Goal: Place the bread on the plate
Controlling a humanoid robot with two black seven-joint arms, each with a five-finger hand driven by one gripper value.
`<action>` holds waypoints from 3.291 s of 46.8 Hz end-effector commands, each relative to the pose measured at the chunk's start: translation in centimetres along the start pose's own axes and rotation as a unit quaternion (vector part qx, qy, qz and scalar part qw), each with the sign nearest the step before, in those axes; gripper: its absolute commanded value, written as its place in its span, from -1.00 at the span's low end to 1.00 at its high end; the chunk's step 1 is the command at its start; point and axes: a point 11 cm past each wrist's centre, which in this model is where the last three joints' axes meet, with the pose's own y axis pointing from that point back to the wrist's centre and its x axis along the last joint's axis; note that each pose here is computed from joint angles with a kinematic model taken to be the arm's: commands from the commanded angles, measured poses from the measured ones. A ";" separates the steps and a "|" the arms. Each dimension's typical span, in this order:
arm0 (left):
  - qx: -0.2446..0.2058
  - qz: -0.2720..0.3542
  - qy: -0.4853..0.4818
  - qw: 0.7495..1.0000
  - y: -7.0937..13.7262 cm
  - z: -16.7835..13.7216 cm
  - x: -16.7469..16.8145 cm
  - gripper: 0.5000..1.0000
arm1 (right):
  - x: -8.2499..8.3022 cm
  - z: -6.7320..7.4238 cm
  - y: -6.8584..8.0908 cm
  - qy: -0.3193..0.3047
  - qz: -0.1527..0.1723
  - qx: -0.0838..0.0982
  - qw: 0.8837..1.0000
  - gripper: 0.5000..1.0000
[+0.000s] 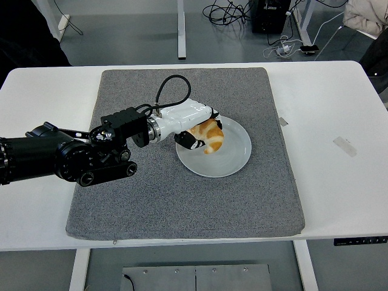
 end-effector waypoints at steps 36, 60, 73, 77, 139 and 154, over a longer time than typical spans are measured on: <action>0.004 -0.010 0.004 1.000 -0.6 0.2 -2.8 -1.00 | 0.0 0.0 0.0 0.000 0.000 0.000 1.000 1.00; -0.016 -0.006 0.010 1.000 -0.6 0.6 -2.6 0.64 | 0.0 0.0 0.0 -0.001 0.000 0.000 1.000 1.00; -0.029 0.019 0.033 0.999 -0.5 0.4 -0.7 0.70 | 0.0 0.0 0.0 0.000 0.000 0.000 1.000 1.00; -0.031 0.049 0.058 0.997 -0.3 -0.1 1.4 0.71 | 0.0 0.0 0.0 0.000 0.000 0.000 1.000 1.00; 0.001 0.390 0.704 0.594 12.0 -19.8 6.7 0.57 | 0.0 0.0 0.0 0.000 0.000 0.000 1.000 1.00; -0.012 0.426 0.745 0.514 11.8 -20.5 6.0 0.56 | -0.1 0.0 0.0 -0.001 -0.001 0.000 1.000 1.00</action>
